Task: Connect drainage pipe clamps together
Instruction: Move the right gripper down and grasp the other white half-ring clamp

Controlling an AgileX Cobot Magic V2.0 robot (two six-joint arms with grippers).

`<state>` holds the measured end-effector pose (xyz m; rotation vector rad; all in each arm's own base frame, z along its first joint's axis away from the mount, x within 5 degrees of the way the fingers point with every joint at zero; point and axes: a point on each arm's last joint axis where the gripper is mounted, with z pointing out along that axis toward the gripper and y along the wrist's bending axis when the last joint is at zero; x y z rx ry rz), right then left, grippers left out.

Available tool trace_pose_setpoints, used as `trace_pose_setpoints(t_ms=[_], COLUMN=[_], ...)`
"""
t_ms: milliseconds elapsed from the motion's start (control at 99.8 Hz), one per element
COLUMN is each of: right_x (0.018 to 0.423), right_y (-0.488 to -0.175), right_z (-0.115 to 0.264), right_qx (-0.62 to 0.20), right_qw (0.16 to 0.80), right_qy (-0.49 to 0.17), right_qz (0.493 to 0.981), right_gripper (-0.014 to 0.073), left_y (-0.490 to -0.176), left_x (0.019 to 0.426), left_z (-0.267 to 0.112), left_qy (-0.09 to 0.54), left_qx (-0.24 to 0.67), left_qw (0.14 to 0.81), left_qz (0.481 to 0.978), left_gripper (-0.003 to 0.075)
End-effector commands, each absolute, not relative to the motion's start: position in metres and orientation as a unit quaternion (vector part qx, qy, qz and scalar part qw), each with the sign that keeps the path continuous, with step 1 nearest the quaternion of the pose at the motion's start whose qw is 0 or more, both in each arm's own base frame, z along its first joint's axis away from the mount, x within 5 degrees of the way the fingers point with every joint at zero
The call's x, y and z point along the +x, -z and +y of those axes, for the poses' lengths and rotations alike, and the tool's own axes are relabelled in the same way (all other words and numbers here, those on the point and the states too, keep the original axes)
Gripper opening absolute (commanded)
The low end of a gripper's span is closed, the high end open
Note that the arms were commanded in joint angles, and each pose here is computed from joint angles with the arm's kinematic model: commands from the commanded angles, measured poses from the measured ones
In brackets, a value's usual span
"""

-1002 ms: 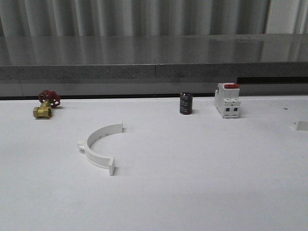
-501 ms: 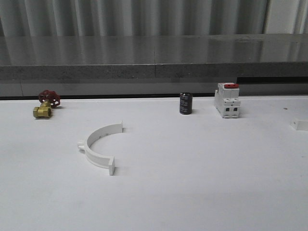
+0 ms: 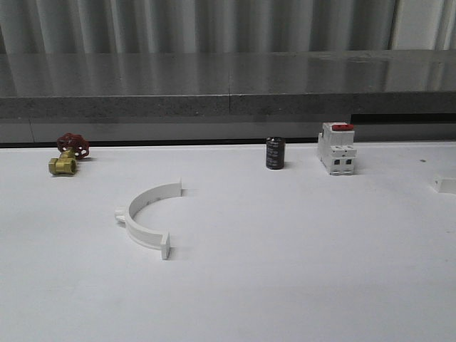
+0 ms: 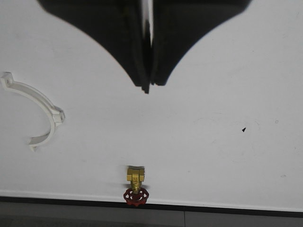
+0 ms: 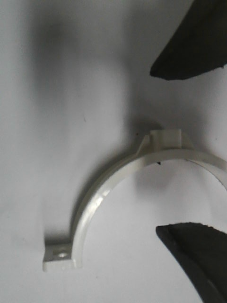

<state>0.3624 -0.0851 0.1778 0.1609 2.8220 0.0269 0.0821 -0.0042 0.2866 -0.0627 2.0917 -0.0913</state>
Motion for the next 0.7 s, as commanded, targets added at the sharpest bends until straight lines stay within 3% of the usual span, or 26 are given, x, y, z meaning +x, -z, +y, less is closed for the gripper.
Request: trace_pose_setpoints(t_ms=[0,541,601,692], right_x=[0.369,0.374,0.373,0.372], right_y=[-0.197,-0.178,-0.177,-0.177], right_z=[-0.090,-0.091,-0.091,-0.090], right_qx=[0.051,0.045,0.044,0.045], right_qw=[0.202,0.183,0.179,0.171], right_qy=[0.001,-0.001,-0.002,-0.005], right_qz=[0.978,0.982,0.983,0.984], right_gripper=[0.0613,0.0611,0.0581,0.0452], left_y=[-0.300,-0.300,-0.300,-0.300], left_x=[0.085,0.085,0.085,0.085], left_z=[-0.005,-0.005,-0.005,-0.005], left_qy=[0.043,0.043,0.043,0.043], left_qx=[-0.024,-0.024,-0.024,-0.024], left_qw=[0.534,0.534,0.534,0.534], left_qz=[0.844,0.844,0.844,0.844], left_gripper=[-0.0020,-0.0020,-0.0020,-0.0020])
